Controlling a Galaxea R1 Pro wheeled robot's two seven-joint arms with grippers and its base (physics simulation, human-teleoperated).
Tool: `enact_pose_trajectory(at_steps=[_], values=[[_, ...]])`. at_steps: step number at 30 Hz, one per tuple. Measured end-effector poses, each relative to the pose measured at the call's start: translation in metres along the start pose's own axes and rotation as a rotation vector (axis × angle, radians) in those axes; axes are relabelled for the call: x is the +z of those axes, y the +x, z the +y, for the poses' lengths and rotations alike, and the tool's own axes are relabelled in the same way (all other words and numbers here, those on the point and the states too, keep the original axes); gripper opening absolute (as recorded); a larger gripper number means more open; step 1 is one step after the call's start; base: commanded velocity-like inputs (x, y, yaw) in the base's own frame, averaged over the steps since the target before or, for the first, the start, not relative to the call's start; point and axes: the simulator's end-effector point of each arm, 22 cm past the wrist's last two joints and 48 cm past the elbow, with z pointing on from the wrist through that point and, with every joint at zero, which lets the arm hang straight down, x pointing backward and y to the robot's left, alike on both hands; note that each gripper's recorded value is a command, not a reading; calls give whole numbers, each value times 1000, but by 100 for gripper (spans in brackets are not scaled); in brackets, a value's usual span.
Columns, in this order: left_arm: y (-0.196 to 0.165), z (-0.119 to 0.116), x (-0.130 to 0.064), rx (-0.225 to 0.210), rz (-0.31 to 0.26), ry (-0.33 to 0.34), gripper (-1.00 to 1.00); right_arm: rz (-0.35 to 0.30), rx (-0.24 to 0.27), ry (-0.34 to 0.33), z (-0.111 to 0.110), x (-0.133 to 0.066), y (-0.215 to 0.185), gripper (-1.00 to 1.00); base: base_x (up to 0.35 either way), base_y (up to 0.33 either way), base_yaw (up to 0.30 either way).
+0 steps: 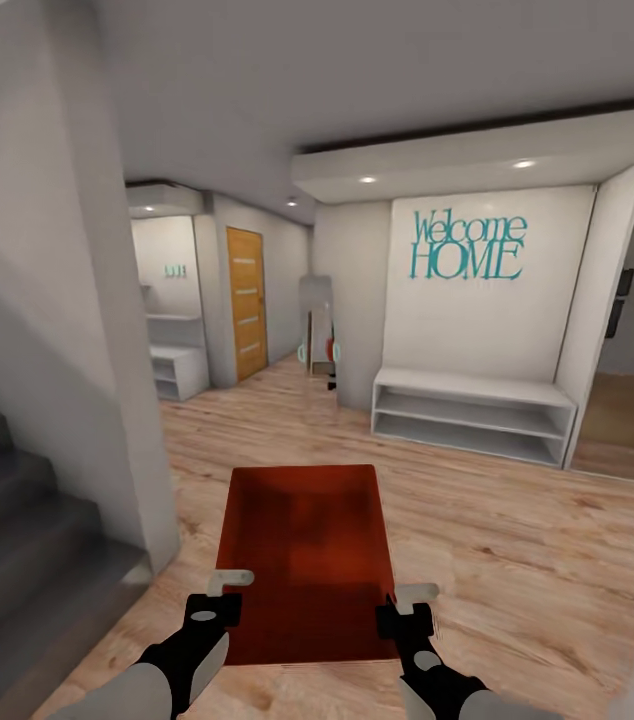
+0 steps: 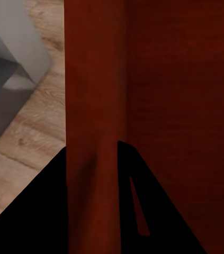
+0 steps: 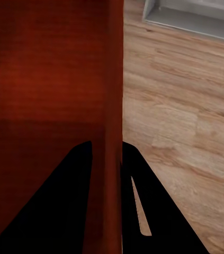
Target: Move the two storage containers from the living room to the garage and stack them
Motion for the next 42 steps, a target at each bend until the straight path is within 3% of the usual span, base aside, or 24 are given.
enact_pose_trajectory(at_steps=[42], values=[[0,-1,0,-1,1,0,-100,0,0,-2,-1,0,0,-100,321,0,9]])
